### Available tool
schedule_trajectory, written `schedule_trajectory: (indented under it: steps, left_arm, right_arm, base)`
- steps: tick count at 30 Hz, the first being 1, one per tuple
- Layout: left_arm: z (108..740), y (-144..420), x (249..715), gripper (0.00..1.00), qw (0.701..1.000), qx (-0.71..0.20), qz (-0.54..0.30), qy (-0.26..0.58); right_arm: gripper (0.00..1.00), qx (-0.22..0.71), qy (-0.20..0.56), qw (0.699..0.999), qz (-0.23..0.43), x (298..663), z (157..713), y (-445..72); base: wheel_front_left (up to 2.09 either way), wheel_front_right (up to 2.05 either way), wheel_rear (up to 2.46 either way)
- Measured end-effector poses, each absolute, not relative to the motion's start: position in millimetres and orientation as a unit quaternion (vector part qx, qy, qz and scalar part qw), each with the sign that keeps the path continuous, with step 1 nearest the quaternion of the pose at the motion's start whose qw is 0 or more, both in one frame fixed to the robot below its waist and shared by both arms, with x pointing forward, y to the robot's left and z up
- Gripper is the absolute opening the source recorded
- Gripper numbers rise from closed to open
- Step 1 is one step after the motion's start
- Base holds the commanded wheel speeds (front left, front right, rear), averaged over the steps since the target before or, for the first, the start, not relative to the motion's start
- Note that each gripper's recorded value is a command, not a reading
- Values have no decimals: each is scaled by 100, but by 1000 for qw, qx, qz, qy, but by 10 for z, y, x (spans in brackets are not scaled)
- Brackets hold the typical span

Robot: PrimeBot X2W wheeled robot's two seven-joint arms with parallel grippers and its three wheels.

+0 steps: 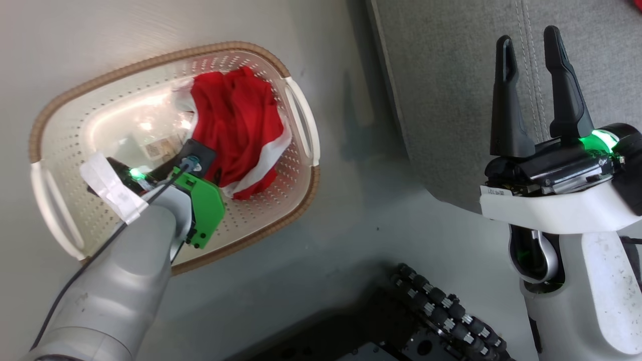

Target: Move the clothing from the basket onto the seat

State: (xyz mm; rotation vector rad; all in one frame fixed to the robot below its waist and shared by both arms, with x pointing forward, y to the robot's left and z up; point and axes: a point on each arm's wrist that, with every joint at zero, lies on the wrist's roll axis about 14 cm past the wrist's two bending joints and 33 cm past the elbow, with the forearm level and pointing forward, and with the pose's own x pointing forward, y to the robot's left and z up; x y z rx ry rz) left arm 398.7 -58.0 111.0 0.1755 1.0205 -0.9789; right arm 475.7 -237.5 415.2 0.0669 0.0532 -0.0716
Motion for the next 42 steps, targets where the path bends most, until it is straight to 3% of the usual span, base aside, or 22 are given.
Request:
schedule_trajectory:
  steps: [13,30,31,32,33,42]
  left_arm:
    - [691,-689,3947,100,728,94,-449,509]
    - [543,-686,3963,100,722,113,-444,518]
    - [537,-684,3955,79,721,113,-444,519]
    - [532,-681,3949,43,721,113,-444,519]
    - [530,-684,3949,0,721,114,-446,518]
    - [544,-698,4054,0,735,123,-440,501]
  right_arm:
    - [100,25,68,995,-65,4626,3910,-2559]
    - [100,39,102,991,-76,4492,3676,-2543]
    - [100,39,101,991,-75,4498,3675,-2539]
    - [100,40,101,991,-75,4499,3671,-2536]
    - [100,40,102,991,-75,4493,3663,-2535]
    - [100,36,100,991,-77,4477,3693,-2547]
  base:
    - [0,0,0]
    - [0,0,0]
    - [0,0,0]
    - [0,0,0]
    - [0,0,0]
    - [1,1,1]
